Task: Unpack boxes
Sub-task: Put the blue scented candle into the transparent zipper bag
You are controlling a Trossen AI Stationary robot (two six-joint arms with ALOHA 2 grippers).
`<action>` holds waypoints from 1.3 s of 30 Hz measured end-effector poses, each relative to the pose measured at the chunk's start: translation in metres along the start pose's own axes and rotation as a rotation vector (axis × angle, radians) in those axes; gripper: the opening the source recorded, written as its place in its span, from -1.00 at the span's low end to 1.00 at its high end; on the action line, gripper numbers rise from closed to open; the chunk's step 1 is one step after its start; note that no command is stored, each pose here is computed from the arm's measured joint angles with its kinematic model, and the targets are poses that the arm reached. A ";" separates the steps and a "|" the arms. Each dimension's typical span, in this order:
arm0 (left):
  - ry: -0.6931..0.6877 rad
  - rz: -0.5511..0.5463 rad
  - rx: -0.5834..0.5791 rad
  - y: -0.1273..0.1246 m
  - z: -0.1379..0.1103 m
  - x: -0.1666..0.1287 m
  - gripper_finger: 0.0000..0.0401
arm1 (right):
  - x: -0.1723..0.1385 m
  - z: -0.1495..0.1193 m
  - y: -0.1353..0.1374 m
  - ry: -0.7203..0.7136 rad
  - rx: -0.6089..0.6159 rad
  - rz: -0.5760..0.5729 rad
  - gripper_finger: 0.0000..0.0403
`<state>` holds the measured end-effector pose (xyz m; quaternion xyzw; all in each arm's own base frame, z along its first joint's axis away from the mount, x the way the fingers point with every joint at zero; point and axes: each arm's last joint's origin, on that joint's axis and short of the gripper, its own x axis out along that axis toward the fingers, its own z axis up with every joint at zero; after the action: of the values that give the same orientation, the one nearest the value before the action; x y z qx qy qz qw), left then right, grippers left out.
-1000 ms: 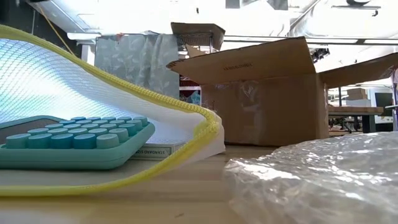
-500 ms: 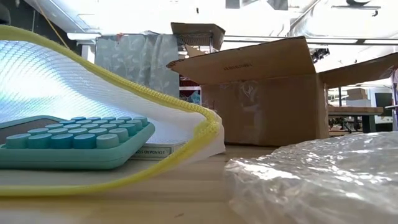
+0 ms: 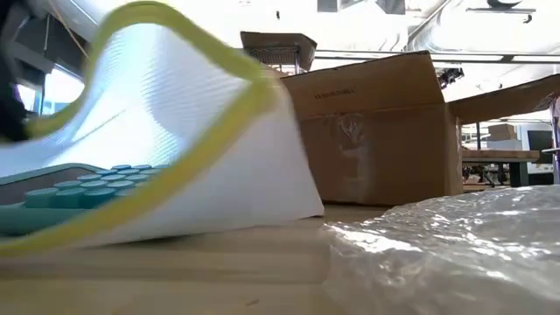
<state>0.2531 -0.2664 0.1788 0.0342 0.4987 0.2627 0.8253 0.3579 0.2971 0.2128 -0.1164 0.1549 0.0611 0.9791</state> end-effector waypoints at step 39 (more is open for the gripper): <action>-0.114 -0.143 0.003 -0.005 0.054 -0.043 -1.00 | 0.043 -0.087 -0.009 0.372 -0.439 -0.172 -0.08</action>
<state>0.2850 -0.2796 0.2386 0.0146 0.4523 0.1998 0.8691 0.3751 0.2703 0.1202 -0.3473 0.3043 -0.0126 0.8869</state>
